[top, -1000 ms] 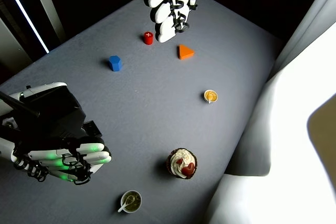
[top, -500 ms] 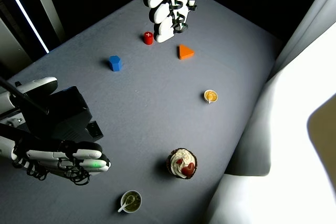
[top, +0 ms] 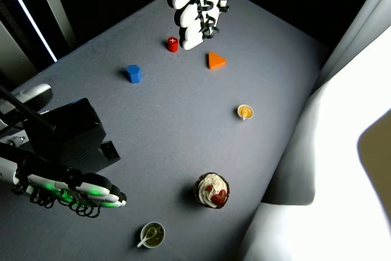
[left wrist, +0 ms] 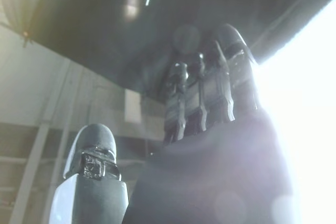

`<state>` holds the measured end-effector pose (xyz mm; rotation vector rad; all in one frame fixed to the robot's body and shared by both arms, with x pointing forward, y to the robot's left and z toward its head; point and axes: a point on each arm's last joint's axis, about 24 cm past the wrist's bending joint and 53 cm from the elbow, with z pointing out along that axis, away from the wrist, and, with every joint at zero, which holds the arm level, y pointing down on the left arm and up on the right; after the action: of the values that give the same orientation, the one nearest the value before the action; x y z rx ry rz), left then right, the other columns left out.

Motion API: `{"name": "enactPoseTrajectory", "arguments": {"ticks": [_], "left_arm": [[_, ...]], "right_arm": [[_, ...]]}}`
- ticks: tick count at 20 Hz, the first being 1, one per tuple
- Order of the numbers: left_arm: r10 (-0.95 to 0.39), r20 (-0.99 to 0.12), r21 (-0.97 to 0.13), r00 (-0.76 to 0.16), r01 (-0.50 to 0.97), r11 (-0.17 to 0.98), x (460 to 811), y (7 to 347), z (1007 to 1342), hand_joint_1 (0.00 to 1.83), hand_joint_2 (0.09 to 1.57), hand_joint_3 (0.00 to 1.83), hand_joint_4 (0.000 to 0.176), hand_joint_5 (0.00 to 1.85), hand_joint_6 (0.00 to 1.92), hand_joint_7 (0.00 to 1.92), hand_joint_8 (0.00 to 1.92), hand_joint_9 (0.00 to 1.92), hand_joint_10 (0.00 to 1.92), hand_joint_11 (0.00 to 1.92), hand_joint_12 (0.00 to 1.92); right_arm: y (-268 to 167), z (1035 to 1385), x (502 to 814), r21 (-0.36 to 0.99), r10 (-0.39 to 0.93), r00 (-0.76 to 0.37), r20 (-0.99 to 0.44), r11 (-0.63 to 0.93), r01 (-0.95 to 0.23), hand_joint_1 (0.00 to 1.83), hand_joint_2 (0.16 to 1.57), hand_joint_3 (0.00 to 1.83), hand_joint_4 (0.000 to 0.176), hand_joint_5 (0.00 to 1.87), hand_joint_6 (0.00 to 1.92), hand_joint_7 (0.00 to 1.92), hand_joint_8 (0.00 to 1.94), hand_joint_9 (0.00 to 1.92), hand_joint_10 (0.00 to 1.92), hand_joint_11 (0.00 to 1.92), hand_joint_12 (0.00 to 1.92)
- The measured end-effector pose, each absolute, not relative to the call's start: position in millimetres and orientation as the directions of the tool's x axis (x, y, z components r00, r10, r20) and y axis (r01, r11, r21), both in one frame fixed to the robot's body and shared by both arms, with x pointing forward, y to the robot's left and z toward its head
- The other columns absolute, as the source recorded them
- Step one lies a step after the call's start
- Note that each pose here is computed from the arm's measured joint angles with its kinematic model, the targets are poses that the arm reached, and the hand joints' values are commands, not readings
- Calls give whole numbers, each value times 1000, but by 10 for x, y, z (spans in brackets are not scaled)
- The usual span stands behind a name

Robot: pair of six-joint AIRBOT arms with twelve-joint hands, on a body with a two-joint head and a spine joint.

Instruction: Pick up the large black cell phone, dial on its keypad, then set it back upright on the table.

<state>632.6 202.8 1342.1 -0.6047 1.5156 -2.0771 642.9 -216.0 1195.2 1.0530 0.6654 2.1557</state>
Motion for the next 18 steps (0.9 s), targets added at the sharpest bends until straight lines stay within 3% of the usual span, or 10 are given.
{"name": "enactPoseTrajectory", "arguments": {"ticks": [3,6,18], "left_arm": [[-624,63,-957,-779,130,-260,6327,2031,13422,104,1187,0,0,216,0,169,0,158,0,0,568],[-624,63,-957,-779,131,-260,6326,2028,13422,35,1200,2,0,213,5,170,3,154,5,0,594],[-623,69,-955,-779,128,-267,6326,2028,13429,82,1186,0,0,208,4,182,5,150,6,0,570]], "right_arm": [[-2148,11942,6415,671,725,-473,500,-670,-317,152,849,0,69,0,0,0,0,0,0,0,153],[-2122,11944,6398,671,721,-478,502,-673,-311,96,826,0,81,0,0,0,0,0,0,0,64],[-2101,11937,6377,672,719,-482,501,-674,-306,66,837,3,78,0,0,0,0,0,0,7,4]]}}
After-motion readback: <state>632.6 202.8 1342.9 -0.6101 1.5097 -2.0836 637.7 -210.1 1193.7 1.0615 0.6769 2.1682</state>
